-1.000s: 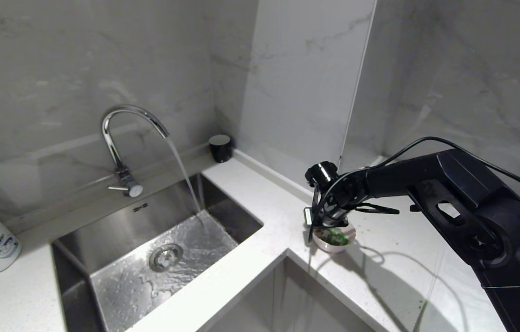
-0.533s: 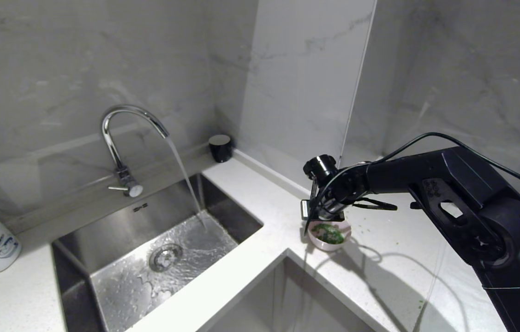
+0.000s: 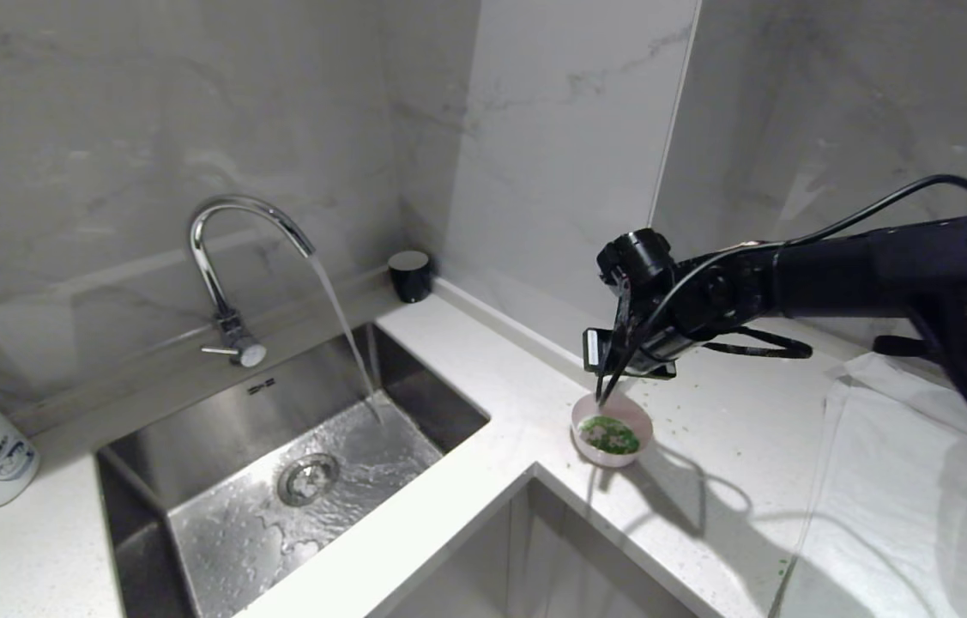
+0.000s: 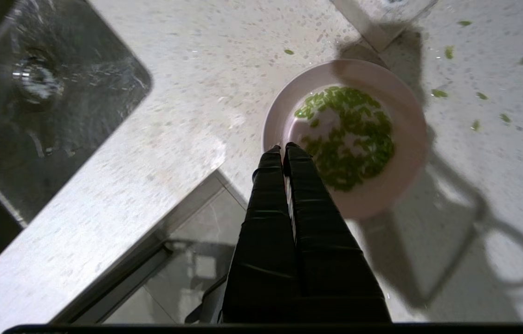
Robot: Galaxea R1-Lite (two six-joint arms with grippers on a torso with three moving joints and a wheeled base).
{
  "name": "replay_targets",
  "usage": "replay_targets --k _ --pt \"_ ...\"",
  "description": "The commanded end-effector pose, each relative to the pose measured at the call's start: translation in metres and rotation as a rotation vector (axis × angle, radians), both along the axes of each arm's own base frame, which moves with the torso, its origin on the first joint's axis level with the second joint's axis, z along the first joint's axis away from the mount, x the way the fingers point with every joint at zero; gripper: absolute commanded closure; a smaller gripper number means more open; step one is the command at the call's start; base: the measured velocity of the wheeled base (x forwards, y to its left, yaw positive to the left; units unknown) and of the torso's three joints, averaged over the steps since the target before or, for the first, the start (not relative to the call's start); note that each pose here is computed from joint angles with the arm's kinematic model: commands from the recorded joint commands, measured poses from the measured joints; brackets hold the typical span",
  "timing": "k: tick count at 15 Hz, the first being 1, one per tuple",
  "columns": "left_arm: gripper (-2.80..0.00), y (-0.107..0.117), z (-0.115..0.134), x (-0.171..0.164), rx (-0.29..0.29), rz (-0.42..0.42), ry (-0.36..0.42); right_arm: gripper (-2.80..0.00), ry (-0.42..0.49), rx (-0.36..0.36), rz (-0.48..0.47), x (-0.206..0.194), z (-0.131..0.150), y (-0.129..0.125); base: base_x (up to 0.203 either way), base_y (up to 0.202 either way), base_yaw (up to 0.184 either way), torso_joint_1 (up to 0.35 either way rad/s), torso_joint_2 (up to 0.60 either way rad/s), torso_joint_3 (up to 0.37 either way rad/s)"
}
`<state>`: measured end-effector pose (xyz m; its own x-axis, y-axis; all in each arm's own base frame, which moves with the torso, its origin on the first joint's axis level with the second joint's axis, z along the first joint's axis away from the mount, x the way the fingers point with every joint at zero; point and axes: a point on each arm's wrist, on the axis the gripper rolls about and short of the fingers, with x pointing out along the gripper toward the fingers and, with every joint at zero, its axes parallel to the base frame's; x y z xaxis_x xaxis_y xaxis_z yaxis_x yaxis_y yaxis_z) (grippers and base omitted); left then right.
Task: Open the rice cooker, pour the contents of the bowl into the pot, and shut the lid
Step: Pick up the bowl on the table
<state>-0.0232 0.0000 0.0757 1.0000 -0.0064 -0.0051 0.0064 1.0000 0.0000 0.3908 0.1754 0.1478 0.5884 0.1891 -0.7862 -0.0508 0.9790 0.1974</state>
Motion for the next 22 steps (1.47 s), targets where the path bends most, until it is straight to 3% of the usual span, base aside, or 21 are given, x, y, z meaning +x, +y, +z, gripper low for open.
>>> replay_targets --k 1,6,10,15,19,22 --pt "0.00 0.000 0.000 0.000 0.000 0.000 0.000 0.00 -0.146 0.068 0.010 -0.055 0.080 -0.020 0.000 0.000 0.000 0.000 0.00 0.000" --pt "0.00 0.000 0.000 0.000 -0.006 0.000 -0.002 0.00 -0.346 0.085 -0.031 -0.180 0.152 -0.071 0.000 0.000 0.000 0.000 0.00 0.000" --pt "0.00 0.000 0.000 0.000 -0.006 0.000 -0.002 0.00 -0.524 0.045 -0.112 -0.278 0.183 -0.124 0.000 0.000 0.000 0.000 0.00 0.000" --pt "0.00 0.000 0.000 0.000 -0.007 0.000 -0.002 0.00 -0.668 -0.012 -0.268 -0.377 0.168 -0.180 0.000 0.000 0.000 0.000 0.00 0.000" --pt "0.00 0.000 0.000 0.000 -0.008 0.000 -0.002 0.00 -0.757 -0.255 -0.522 -0.433 0.143 -0.189 0.000 0.000 0.000 0.000 0.00 0.000" --pt "0.00 0.000 0.000 0.000 -0.011 0.000 -0.002 0.00 -0.873 -0.359 -0.585 -0.477 0.130 -0.184 0.000 0.000 0.000 0.000 0.00 0.000"
